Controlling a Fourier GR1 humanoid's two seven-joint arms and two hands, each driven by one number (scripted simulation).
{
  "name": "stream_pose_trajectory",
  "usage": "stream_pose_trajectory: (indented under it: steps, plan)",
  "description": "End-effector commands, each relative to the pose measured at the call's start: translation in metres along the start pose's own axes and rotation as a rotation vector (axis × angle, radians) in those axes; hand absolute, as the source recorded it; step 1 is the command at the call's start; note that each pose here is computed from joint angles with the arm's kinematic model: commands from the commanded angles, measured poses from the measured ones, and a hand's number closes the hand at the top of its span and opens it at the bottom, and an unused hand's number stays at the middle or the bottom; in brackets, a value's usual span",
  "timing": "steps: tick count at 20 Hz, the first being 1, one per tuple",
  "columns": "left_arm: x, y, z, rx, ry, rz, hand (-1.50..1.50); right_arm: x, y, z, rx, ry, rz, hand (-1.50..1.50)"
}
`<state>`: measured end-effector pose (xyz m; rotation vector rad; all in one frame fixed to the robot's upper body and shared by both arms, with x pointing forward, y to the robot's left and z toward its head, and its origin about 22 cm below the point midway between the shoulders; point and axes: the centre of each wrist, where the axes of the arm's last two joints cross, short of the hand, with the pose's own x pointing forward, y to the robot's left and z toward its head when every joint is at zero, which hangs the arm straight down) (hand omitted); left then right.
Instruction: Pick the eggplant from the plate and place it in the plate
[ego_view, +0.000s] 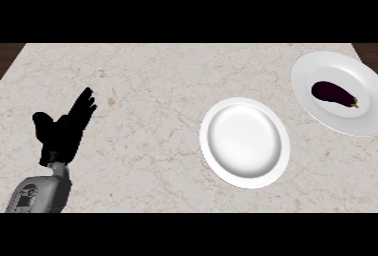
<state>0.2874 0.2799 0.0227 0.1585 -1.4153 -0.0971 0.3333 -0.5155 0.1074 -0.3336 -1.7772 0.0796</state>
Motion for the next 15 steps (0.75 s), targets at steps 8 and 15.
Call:
stream_pose_trajectory:
  steps: [8,15]
  plan:
    - [-0.006,-0.01,0.008,-0.002,0.002,0.008,0.0,-0.004,-0.039,0.031,-0.027,0.025,0.066,-1.5]
    - [0.002,-0.026,-0.012,-0.015,-0.003,0.009,0.0,-0.006,-0.051,0.044,-0.024,0.068,0.099,-1.5]
